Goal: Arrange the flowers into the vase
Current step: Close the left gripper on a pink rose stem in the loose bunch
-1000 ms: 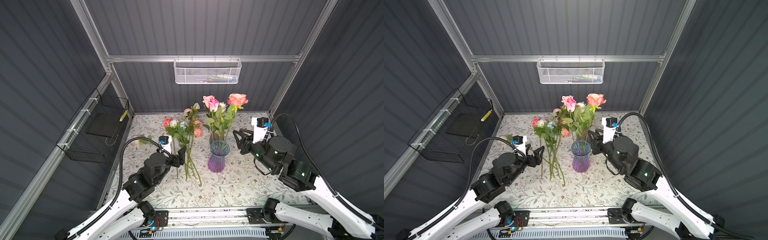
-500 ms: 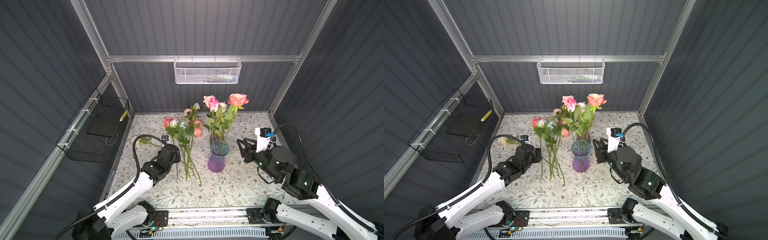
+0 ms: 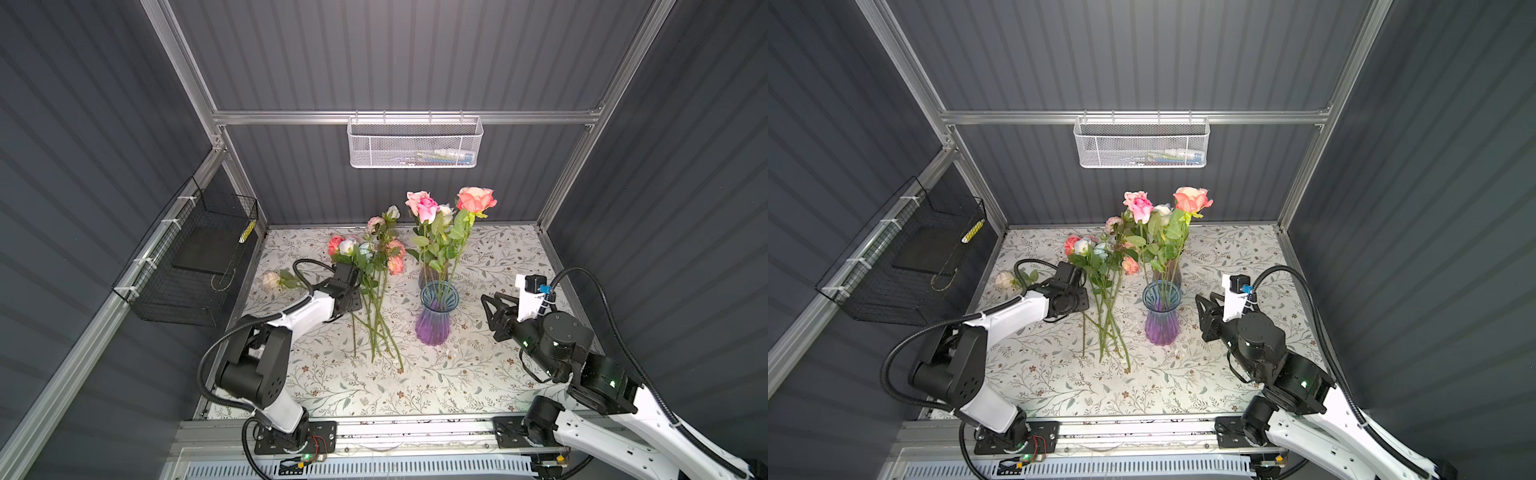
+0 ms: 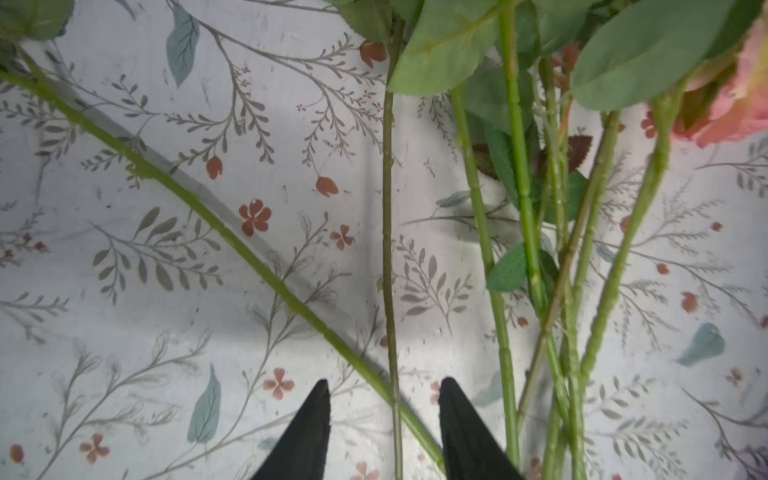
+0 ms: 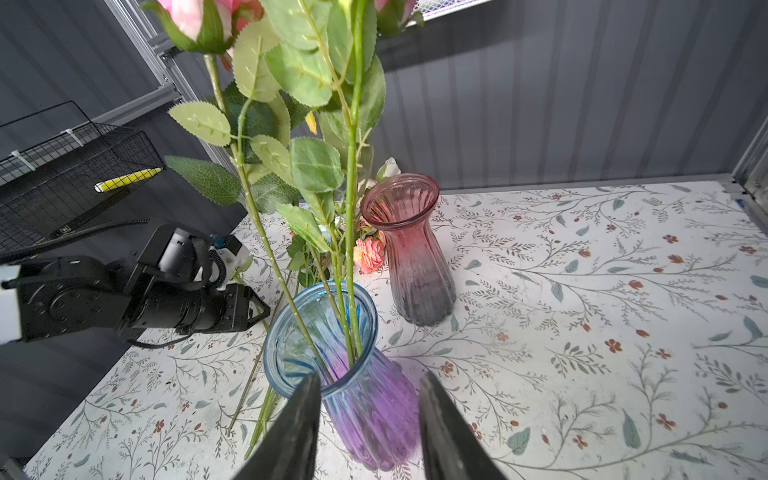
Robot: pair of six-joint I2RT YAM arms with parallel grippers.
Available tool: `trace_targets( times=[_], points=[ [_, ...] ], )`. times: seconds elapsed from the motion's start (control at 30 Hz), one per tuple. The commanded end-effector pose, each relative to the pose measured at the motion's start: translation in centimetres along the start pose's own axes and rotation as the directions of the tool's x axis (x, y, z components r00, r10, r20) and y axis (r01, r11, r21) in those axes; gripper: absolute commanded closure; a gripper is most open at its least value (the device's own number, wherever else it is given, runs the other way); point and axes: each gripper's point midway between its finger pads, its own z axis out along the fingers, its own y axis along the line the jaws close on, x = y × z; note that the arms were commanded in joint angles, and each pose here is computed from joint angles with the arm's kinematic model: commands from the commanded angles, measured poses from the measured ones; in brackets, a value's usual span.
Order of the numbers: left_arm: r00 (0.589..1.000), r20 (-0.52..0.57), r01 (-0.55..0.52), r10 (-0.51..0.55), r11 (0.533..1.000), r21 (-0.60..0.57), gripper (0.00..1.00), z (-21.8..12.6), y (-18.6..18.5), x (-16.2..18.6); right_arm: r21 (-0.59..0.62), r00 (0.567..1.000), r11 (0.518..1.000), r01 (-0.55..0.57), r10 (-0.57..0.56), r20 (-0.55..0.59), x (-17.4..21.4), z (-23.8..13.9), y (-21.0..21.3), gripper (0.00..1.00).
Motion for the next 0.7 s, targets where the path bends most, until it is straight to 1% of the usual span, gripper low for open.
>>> trace_targets(
  times=[0.0,0.03,0.13,0.3,0.47,0.67],
  points=[
    [0.999,-0.025,-0.023,0.021,0.997,-0.068,0.57,1.1,0.7,-0.8,0.018,1.000,1.000,-0.011,0.011,0.025,-0.2,-0.6,-0.7,0.58],
    [0.999,-0.033,-0.030,0.028,0.998,-0.062,0.58,1.6,0.5,-0.8,0.022,1.000,1.000,-0.012,0.012,0.028,-0.2,-0.7,-0.9,0.58],
    [0.997,-0.061,-0.044,0.040,0.997,-0.059,0.65,3.0,0.2,-0.5,0.023,0.999,1.000,-0.019,0.018,0.033,0.2,-1.0,-1.2,0.58],
    [0.996,-0.088,-0.043,0.034,0.995,-0.095,0.73,4.2,0.8,0.2,0.029,0.999,0.999,-0.026,0.025,0.034,0.7,-1.1,-1.6,0.58],
    [0.995,-0.097,-0.039,0.030,0.994,-0.100,0.79,4.4,0.9,0.4,0.029,0.999,0.999,-0.027,0.026,0.035,0.8,-1.1,-1.7,0.58],
    [0.997,-0.072,-0.029,0.021,0.994,-0.102,0.94,3.6,1.0,-0.2,0.016,0.998,0.999,-0.034,0.033,0.045,0.5,-1.2,-1.5,0.57]
  ],
)
